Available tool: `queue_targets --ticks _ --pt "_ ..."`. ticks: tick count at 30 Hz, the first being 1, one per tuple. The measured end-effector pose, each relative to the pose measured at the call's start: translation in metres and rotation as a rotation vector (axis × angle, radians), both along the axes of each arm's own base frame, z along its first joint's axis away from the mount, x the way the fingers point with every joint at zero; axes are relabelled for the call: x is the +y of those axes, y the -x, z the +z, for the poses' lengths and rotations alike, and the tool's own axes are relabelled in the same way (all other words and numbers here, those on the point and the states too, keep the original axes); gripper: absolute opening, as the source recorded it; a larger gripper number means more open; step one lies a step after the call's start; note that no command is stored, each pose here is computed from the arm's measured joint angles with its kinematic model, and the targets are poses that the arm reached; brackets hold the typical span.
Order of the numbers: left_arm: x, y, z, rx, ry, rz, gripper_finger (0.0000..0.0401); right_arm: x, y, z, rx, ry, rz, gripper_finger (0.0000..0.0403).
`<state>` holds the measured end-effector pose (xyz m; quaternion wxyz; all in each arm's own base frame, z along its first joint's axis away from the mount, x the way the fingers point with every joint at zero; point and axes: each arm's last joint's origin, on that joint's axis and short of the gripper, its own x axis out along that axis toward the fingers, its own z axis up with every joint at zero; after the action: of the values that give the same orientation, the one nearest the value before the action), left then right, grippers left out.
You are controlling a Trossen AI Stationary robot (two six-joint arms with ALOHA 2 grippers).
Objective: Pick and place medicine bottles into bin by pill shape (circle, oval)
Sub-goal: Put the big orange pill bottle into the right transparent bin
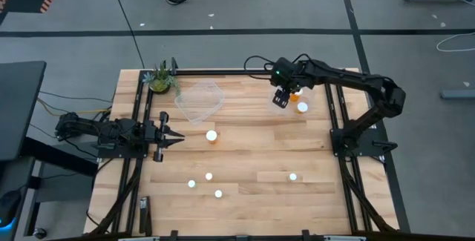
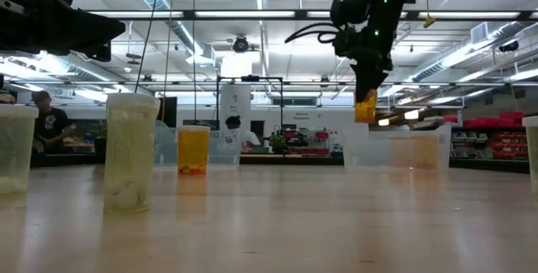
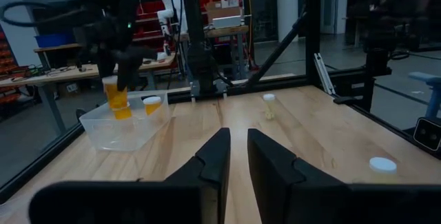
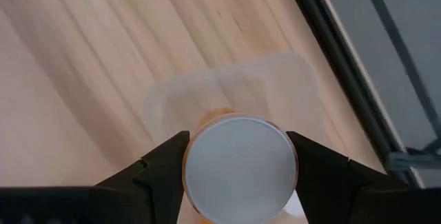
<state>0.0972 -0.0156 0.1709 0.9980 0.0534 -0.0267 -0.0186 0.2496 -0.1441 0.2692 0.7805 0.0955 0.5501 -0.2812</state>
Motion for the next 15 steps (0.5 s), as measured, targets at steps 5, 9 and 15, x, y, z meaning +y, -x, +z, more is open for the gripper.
queue_targets --ticks 5,9,15 --pt "0.000 0.000 0.000 0.000 0.000 0.000 0.0055 -0.012 0.007 -0.015 -0.028 -0.021 -0.022 0.0237" --pt "0.000 0.000 0.000 0.000 0.000 0.000 0.0053 -0.020 0.010 -0.030 -0.058 -0.004 -0.026 0.0237" --pt "0.000 0.000 0.000 0.000 0.000 0.000 0.0060 -0.031 0.019 -0.051 -0.117 -0.008 -0.050 0.0237"
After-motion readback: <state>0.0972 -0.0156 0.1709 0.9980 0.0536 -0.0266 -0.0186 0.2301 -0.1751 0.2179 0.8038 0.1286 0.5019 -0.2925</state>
